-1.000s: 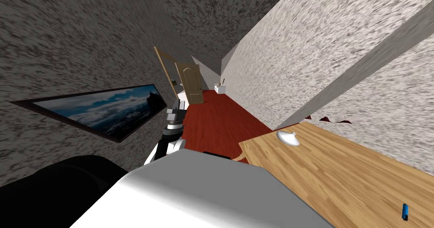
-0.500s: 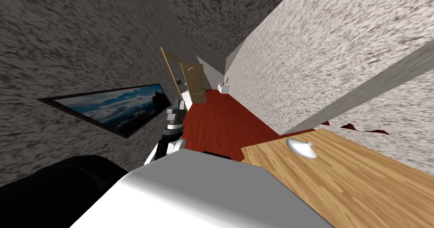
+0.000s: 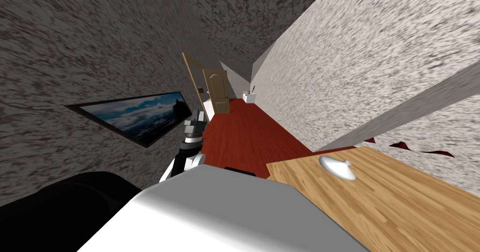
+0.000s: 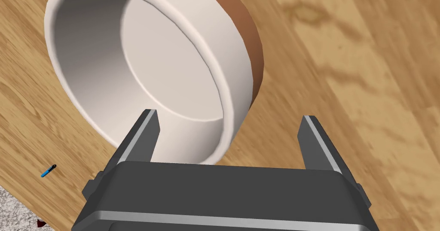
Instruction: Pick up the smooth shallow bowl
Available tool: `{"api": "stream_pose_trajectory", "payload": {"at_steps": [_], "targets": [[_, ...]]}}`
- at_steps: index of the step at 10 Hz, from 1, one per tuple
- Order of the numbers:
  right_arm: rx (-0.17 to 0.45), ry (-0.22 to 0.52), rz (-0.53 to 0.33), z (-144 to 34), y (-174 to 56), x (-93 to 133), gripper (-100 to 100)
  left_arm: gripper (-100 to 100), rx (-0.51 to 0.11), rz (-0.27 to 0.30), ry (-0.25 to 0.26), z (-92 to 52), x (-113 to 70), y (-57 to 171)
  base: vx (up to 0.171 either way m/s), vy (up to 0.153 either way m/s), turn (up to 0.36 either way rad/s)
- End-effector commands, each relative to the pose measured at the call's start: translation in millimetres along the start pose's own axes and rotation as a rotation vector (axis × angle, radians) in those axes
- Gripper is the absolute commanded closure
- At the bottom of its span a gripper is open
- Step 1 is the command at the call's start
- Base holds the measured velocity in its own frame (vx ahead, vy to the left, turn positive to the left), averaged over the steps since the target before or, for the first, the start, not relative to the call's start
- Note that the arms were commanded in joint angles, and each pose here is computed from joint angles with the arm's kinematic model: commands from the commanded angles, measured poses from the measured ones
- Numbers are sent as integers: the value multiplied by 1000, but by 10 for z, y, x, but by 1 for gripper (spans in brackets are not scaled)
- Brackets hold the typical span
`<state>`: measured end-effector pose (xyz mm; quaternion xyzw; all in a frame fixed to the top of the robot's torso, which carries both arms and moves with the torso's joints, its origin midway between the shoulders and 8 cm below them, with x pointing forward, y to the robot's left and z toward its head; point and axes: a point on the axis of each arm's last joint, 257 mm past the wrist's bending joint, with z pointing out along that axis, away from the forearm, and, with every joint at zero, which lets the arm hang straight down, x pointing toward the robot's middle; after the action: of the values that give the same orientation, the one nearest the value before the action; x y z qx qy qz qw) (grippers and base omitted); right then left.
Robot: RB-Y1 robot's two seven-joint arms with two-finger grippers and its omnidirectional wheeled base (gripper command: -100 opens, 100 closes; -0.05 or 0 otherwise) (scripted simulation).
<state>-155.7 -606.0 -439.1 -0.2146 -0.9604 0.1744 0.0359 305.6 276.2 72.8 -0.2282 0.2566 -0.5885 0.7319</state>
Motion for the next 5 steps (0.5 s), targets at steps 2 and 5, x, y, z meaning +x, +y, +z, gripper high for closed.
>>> {"api": "stream_pose_trajectory", "payload": {"at_steps": [2, 5], "targets": [[0, 1, 0, 4, 2, 4, 100, 0, 0, 0, 0, 0, 0, 0, -5, -8, 4], [-1, 0, 1, 4, 8, 2, 100, 0, 0, 0, 0, 0, 0, 0, 0, 0, 0]]}}
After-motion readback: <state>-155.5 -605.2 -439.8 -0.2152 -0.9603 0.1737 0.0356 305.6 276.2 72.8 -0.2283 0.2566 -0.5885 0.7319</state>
